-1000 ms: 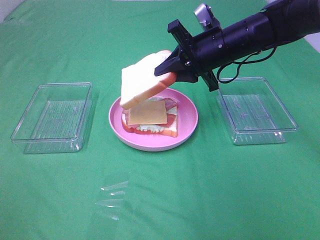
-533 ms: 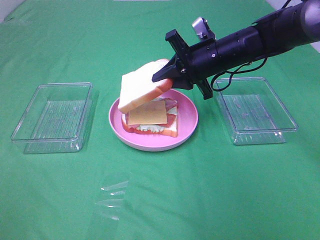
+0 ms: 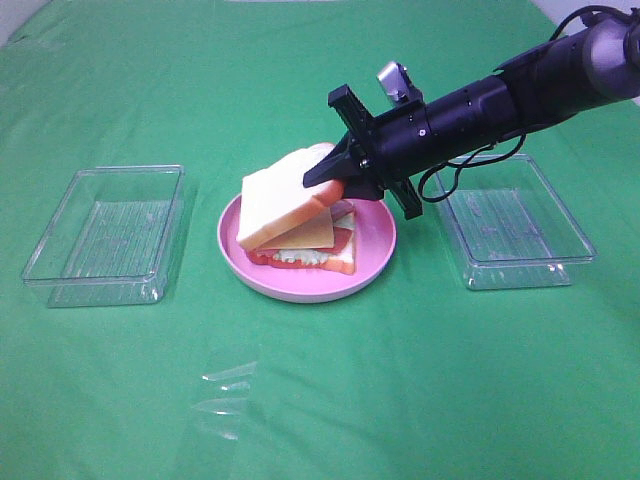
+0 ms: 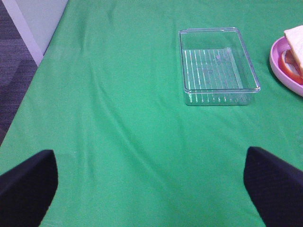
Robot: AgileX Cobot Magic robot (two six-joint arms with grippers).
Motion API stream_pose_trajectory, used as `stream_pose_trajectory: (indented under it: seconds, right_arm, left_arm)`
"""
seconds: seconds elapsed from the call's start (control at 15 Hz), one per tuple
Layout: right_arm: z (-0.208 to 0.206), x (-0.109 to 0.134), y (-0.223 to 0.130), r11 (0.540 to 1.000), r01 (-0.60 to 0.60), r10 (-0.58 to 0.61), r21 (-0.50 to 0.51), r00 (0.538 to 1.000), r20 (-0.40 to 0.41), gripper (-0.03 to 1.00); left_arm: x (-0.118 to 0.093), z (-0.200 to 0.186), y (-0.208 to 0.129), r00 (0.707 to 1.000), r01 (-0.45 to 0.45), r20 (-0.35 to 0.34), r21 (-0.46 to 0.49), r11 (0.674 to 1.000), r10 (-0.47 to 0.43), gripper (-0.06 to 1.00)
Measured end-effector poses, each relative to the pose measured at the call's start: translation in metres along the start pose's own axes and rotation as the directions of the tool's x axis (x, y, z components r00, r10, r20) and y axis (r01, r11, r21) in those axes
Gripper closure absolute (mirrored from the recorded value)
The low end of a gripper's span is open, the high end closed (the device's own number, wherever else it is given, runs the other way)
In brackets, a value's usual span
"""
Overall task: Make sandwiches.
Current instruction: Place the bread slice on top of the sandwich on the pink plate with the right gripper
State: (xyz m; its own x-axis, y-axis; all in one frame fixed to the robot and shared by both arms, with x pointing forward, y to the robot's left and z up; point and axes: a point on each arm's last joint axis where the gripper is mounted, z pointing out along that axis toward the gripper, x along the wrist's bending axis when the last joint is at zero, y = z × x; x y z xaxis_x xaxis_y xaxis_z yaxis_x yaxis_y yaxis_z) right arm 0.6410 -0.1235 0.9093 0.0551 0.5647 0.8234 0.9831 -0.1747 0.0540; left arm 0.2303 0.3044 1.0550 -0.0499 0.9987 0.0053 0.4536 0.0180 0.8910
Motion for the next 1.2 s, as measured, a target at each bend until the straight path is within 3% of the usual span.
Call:
stream_pose_trajectory:
  seconds: [0.73, 0.93, 1.0, 1.07, 1.2]
  right_arm:
    - [0.001, -0.005, -0.001, 0.999, 0.030, -0.030, 0.012, 0.999, 0.038, 0.73]
    - [0.000, -0.004, -0.001, 0.999, 0.042, -0.042, 0.016, 0.998, 0.042, 0.53]
    - [-0.001, -0.002, 0.000, 0.998, 0.062, -0.063, 0.019, 0.997, 0.050, 0.36]
    - [-0.006, 0.004, 0.001, 0.994, 0.104, -0.105, 0.023, 0.992, 0.068, 0.25]
    - [-0.014, 0.013, 0.003, 0.988, 0.151, -0.153, 0.030, 0.983, 0.102, 0.17]
  left_arm:
    - [0.000, 0.000, 0.000, 1.000, 0.000, 0.000, 0.000, 1.000, 0.000, -0.05]
    - [0.000, 0.000, 0.000, 1.000, 0.000, 0.000, 0.000, 1.000, 0.000, -0.05]
    - [0.000, 0.000, 0.000, 1.000, 0.000, 0.000, 0.000, 1.000, 0.000, -0.05]
    - [0.000, 0.000, 0.000, 1.000, 0.000, 0.000, 0.000, 1.000, 0.000, -0.05]
    - [0.000, 0.000, 0.000, 1.000, 0.000, 0.000, 0.000, 1.000, 0.000, -0.05]
